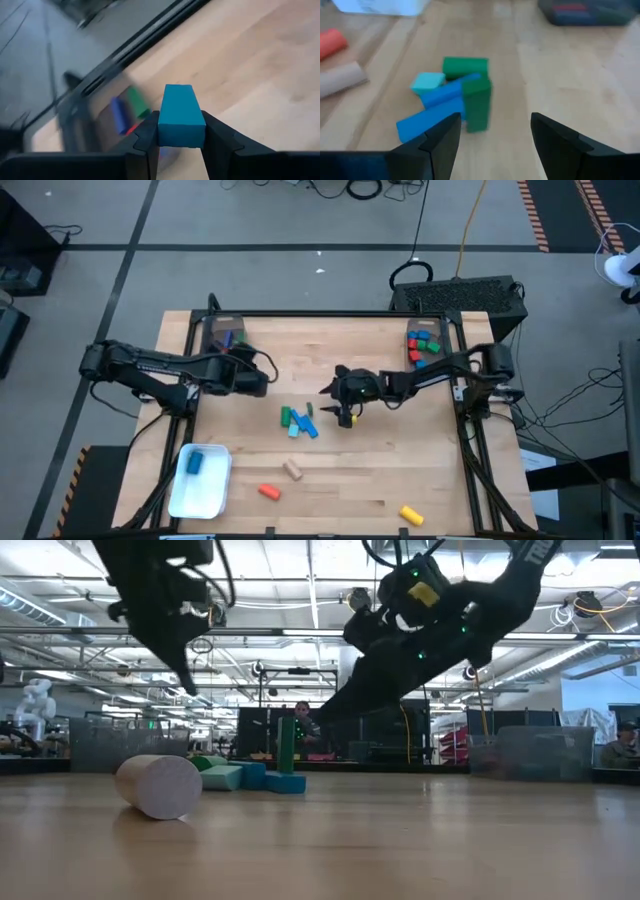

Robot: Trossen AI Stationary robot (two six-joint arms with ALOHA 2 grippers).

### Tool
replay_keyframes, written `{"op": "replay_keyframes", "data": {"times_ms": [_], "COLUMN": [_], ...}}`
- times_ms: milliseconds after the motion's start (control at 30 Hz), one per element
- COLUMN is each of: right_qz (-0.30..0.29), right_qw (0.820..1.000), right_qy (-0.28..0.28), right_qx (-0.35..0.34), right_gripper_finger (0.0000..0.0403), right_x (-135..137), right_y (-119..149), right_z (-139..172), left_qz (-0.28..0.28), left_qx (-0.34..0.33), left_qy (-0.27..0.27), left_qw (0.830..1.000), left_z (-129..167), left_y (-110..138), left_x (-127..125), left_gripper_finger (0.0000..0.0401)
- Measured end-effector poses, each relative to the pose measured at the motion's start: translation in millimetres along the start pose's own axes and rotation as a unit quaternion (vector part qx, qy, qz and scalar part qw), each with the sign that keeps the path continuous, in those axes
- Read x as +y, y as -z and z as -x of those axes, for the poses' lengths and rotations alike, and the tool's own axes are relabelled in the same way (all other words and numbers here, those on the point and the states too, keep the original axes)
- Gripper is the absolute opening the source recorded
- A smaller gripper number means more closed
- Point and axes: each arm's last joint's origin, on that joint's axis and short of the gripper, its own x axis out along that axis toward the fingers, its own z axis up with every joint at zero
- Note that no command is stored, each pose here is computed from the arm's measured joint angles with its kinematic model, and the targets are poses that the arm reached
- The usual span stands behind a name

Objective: Sort blocks by size
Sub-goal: Put the dark blue rectangular block into the left black bin, then put the green rectangular block into the left black bin

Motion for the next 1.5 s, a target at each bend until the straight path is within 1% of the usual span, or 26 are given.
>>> {"op": "replay_keyframes", "data": {"times_ms": [67,133,233,400,500,567,633,700,800,867,933,1067,1133,1300,1433,1500], "right_qz": [0.001,0.002,0.004,0.0,0.0,0.002,0.003,0.005,0.005,0.006,0.006,-0.002,-0.004,-0.02,-0.023,-0.024], "right_qw": [1.0,0.999,0.999,0.999,0.998,0.998,0.998,0.997,0.997,0.997,0.997,0.997,0.997,0.997,0.999,0.999], "right_qy": [-0.018,-0.035,-0.04,-0.042,-0.054,-0.061,-0.066,-0.075,-0.076,-0.076,-0.076,-0.075,-0.074,-0.069,-0.034,-0.028], "right_qx": [-0.016,-0.015,-0.019,-0.025,-0.02,-0.02,-0.019,-0.019,-0.015,-0.014,-0.015,-0.023,-0.032,-0.037,-0.032,-0.028], "right_gripper_finger": [0.0227,0.0227,0.0227,0.0227,0.0227,0.0227,0.0227,0.0227,0.0227,0.0227,0.0227,0.0227,0.0227,0.0243,0.0255,0.0258], "right_x": [2,3,4,4,7,9,11,12,12,12,12,12,12,10,7,6], "right_y": [1,2,1,-2,-1,-1,-1,-1,0,0,0,4,7,13,15,15], "right_z": [-5,-6,-6,-4,-4,-4,-4,-4,-4,-4,-4,-10,-15,-26,-40,-48], "left_qz": [0.016,0.042,0.067,0.08,0.081,0.076,0.056,0.047,0.048,0.05,0.056,0.067,0.07,0.063,0.04,0.033], "left_qx": [0.028,0.049,0.078,0.108,0.128,0.138,0.139,0.136,0.131,0.129,0.132,0.131,0.131,0.13,0.118,0.111], "left_qy": [-0.026,-0.045,-0.066,-0.091,-0.101,-0.096,-0.075,-0.05,-0.014,-0.009,-0.014,-0.041,-0.046,-0.043,-0.028,-0.02], "left_qw": [0.999,0.997,0.993,0.987,0.983,0.983,0.986,0.988,0.99,0.99,0.99,0.988,0.988,0.989,0.992,0.993], "left_z": [-4,-9,-18,-33,-42,-48,-54,-58,-63,-66,-68,-72,-73,-72,-68,-65], "left_y": [2,0,-3,-11,-15,-18,-22,-27,-33,-36,-36,-37,-38,-37,-37,-37], "left_x": [9,17,26,41,50,55,56,56,56,58,61,68,70,69,61,56], "left_gripper_finger": [0.0111,0.0111,0.0111,0.0111,0.0111,0.0111,0.0113,0.0131,0.0171,0.019,0.0198,0.0202,0.0203,0.0203,0.0192,0.0184]}}
